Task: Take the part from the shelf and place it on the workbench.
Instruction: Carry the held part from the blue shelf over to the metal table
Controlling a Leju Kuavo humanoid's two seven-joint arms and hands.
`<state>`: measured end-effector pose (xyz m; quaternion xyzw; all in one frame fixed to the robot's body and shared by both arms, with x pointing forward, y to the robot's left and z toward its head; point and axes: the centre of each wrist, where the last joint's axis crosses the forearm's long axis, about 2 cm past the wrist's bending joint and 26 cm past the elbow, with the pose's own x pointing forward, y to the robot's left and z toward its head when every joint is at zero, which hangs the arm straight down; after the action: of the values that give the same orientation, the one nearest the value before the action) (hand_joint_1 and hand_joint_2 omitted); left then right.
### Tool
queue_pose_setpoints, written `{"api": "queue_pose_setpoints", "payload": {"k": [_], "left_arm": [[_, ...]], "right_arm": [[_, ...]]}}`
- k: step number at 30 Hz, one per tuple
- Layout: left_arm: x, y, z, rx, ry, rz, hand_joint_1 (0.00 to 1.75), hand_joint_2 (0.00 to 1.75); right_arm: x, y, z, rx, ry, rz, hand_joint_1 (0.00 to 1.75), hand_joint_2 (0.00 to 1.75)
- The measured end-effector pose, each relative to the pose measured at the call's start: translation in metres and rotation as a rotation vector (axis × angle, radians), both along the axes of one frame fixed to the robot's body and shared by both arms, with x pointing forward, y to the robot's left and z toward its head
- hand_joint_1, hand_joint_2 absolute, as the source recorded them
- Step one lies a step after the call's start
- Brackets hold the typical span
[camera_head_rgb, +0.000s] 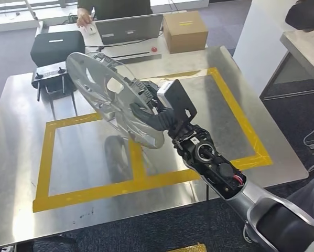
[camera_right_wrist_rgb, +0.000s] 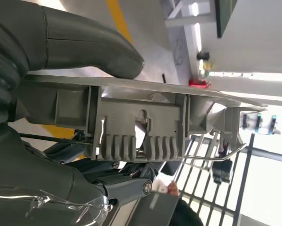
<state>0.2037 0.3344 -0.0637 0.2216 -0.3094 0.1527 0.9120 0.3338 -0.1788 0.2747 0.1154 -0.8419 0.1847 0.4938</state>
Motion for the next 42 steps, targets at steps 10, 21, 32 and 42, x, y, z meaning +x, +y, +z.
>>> {"api": "queue_pose_setpoints", "payload": {"k": [10,21,32,42], "left_arm": [[0.007,-0.001,0.003,0.005,-0.010,-0.022,0.00,1.75],[0.010,-0.005,0.004,0.002,-0.009,-0.039,0.00,1.75],[0.012,-0.009,0.005,-0.005,-0.009,-0.048,0.00,1.75],[0.013,-0.010,0.005,-0.007,-0.011,-0.052,0.00,1.75]], "right_arm": [[0.000,-0.005,-0.002,-0.059,-0.044,-0.166,1.75,1.75],[0.001,-0.012,-0.002,-0.195,-0.165,-0.329,1.75,1.75],[0.007,-0.012,0.001,-0.407,-0.345,-0.429,1.75,1.75],[0.012,-0.011,-0.003,-0.440,-0.340,-0.431,1.75,1.75]]}}
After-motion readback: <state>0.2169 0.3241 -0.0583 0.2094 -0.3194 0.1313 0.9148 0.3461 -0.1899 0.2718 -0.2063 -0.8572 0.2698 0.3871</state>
